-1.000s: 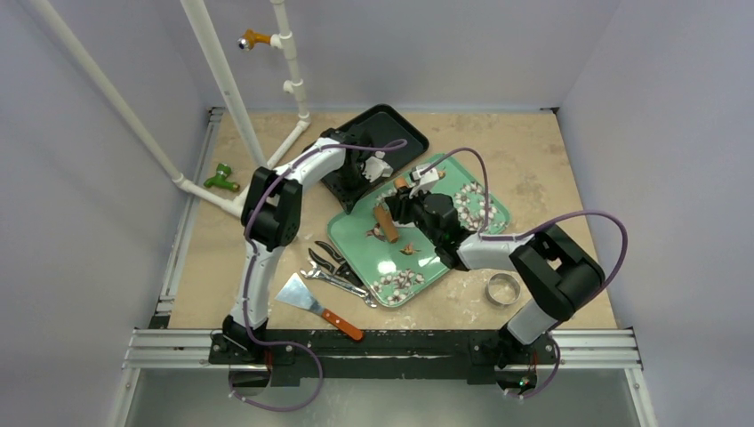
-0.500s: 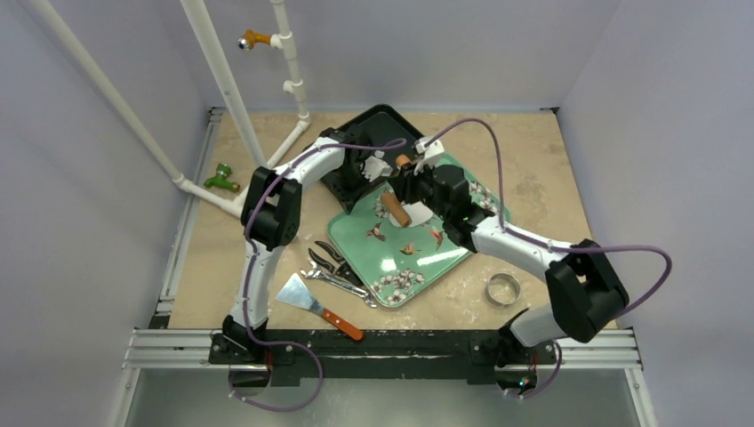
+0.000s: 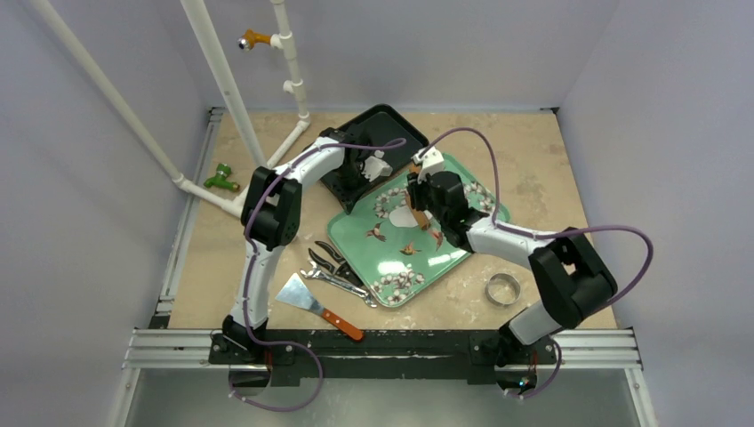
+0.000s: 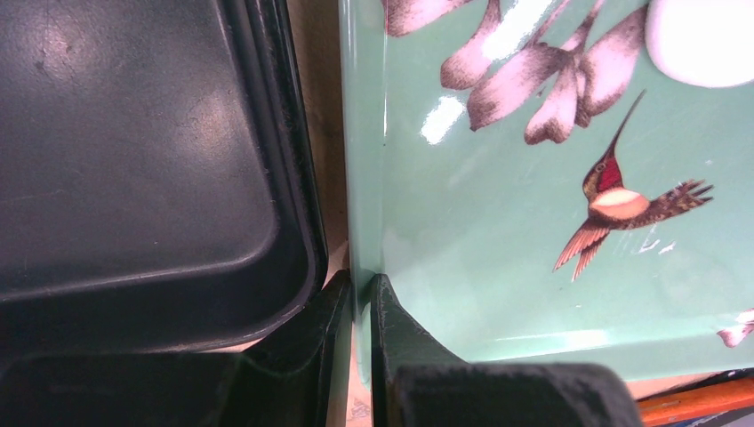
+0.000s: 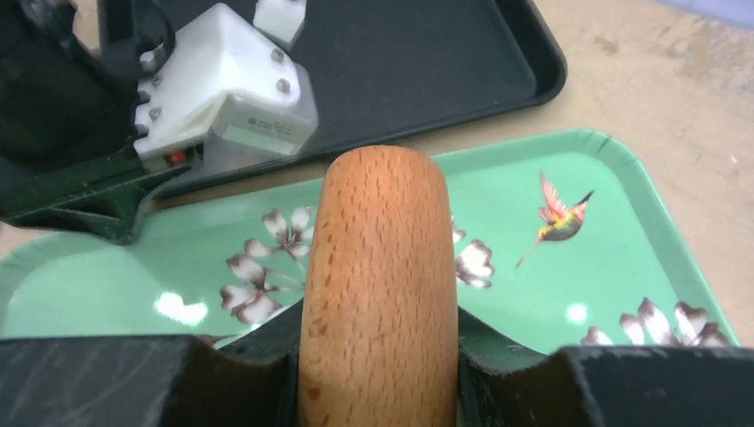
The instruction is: Roll out the dumpling wrappers from the dough
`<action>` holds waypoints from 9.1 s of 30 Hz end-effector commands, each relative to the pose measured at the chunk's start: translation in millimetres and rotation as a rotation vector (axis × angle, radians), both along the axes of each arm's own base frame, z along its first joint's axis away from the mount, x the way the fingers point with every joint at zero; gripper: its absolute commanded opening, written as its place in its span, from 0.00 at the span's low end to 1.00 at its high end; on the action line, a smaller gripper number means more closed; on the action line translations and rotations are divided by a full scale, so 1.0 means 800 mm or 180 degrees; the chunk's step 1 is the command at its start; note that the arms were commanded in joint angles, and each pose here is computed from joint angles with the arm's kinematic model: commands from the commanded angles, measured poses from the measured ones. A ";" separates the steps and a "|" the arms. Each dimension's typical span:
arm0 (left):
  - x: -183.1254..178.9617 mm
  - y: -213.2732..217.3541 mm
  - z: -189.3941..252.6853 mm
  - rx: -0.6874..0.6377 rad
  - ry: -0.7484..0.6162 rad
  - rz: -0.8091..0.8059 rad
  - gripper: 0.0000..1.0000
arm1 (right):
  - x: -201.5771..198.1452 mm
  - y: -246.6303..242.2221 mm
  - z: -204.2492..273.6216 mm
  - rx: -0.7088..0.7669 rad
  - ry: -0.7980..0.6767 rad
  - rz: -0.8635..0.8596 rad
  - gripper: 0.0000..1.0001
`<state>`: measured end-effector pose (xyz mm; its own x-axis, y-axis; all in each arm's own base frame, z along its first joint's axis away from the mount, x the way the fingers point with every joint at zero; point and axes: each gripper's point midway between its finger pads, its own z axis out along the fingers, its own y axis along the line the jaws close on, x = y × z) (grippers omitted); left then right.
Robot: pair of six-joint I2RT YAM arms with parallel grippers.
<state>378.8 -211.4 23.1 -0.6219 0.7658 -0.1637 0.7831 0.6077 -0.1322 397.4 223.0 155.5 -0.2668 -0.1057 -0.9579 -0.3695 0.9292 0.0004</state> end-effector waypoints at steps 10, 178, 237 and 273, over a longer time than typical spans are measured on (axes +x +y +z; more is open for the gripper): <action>0.012 0.028 -0.009 0.0301 -0.0218 -0.0095 0.00 | -0.055 -0.037 -0.121 -0.0380 0.0360 -0.0813 0.00; 0.003 0.062 -0.022 0.0590 -0.0403 -0.0362 0.00 | -0.082 -0.164 -0.075 0.0140 0.0414 -0.2452 0.00; -0.001 0.061 -0.022 0.0456 -0.0338 -0.0328 0.00 | -0.106 -0.127 -0.138 -0.0464 0.0964 -0.2273 0.00; 0.000 0.060 -0.022 0.0461 -0.0333 -0.0327 0.00 | -0.052 -0.104 0.044 0.0361 0.0096 -0.1454 0.00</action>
<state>383.1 -197.4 21.5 -0.5348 0.8150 -0.2231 0.8360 0.5487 0.0008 339.6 119.1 121.2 -0.3754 0.2517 -0.8921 0.2722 0.9499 0.1534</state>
